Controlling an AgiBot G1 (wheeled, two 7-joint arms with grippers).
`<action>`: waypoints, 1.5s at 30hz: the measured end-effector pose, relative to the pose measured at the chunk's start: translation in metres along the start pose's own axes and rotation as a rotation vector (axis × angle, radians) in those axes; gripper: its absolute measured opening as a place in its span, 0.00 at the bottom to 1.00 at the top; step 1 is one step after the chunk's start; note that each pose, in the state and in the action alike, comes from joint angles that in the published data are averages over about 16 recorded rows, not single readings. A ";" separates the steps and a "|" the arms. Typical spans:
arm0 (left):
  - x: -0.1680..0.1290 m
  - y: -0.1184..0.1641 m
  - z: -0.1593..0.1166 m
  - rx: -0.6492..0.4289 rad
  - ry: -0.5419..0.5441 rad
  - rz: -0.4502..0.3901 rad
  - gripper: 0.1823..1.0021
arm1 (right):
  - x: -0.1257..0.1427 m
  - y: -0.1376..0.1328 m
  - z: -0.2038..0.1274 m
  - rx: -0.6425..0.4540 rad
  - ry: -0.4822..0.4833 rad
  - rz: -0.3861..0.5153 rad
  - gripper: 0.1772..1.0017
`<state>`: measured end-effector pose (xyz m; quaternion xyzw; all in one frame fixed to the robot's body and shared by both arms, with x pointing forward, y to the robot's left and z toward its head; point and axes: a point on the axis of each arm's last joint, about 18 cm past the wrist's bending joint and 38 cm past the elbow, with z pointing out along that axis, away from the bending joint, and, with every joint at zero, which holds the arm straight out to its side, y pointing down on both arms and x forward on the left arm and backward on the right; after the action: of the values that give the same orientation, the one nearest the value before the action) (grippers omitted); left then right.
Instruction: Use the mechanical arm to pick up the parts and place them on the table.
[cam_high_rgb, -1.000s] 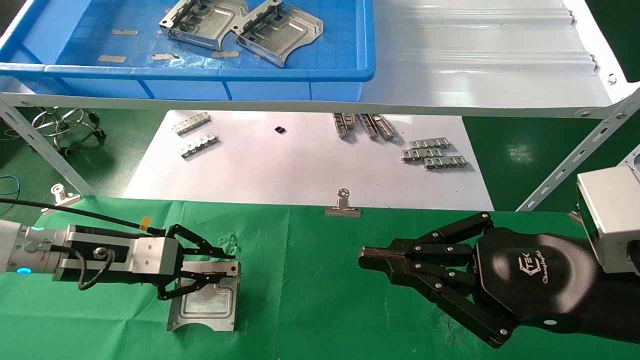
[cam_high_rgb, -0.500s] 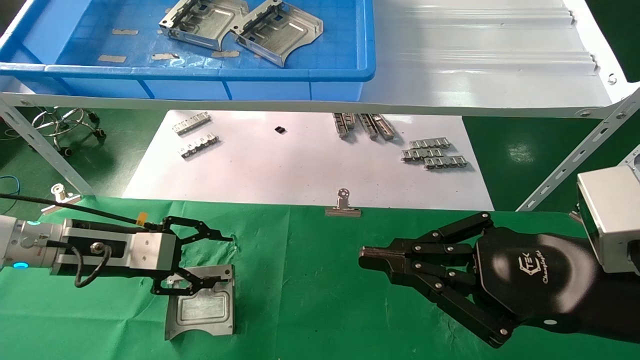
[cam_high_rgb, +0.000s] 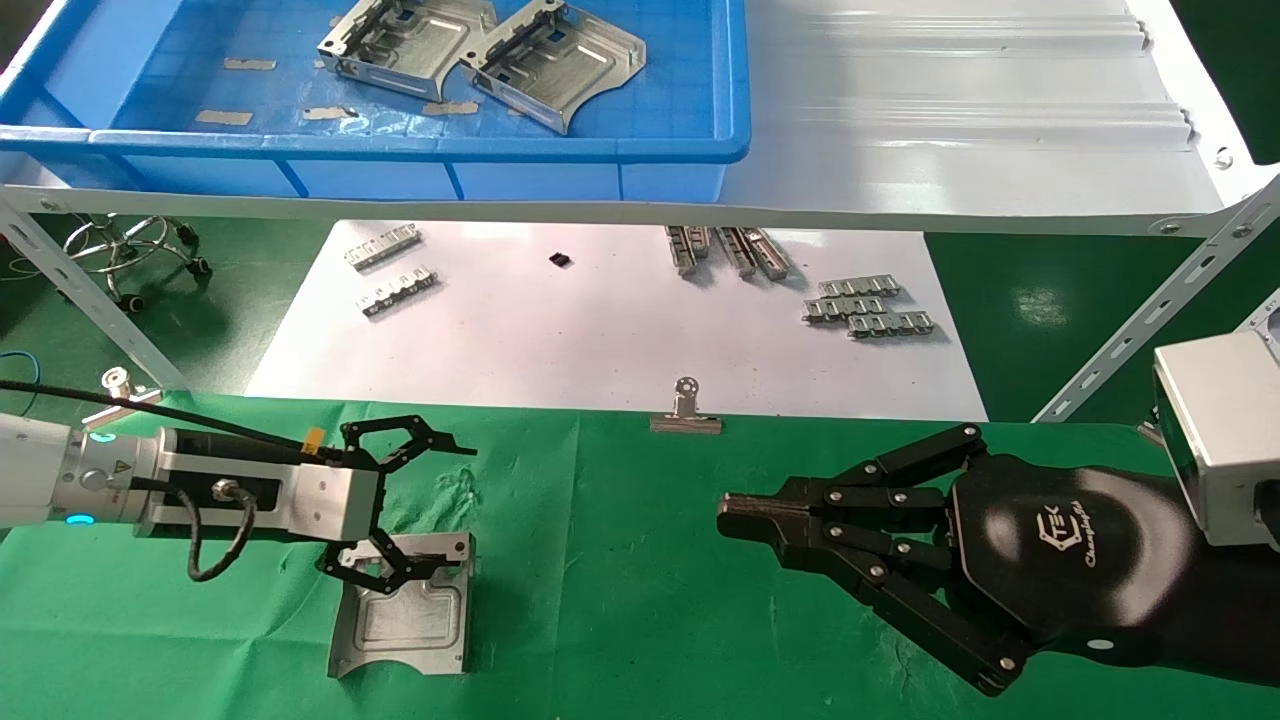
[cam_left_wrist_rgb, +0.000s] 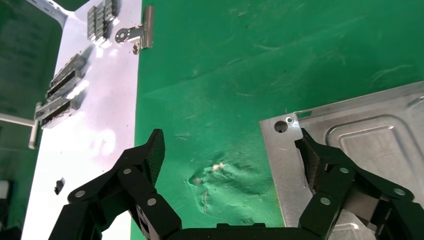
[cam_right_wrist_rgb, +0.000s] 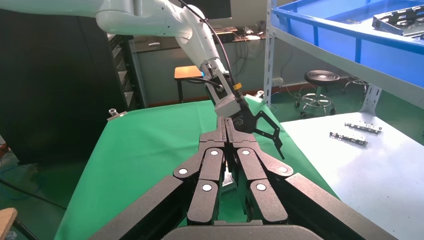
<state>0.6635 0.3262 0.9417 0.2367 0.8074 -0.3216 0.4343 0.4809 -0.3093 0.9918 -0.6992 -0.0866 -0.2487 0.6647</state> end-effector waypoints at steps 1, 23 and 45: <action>-0.001 0.000 0.001 -0.001 -0.001 0.004 0.85 | 0.000 0.000 0.000 0.000 0.000 0.000 0.02; -0.004 0.002 0.013 -0.027 -0.007 0.036 1.00 | 0.000 0.000 0.000 0.000 0.000 0.000 0.02; -0.001 -0.011 -0.003 0.076 -0.024 -0.047 1.00 | 0.000 0.000 0.000 0.000 0.000 0.000 0.02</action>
<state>0.6550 0.3204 0.9475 0.2300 0.7947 -0.3650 0.4270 0.4809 -0.3093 0.9918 -0.6992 -0.0866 -0.2487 0.6647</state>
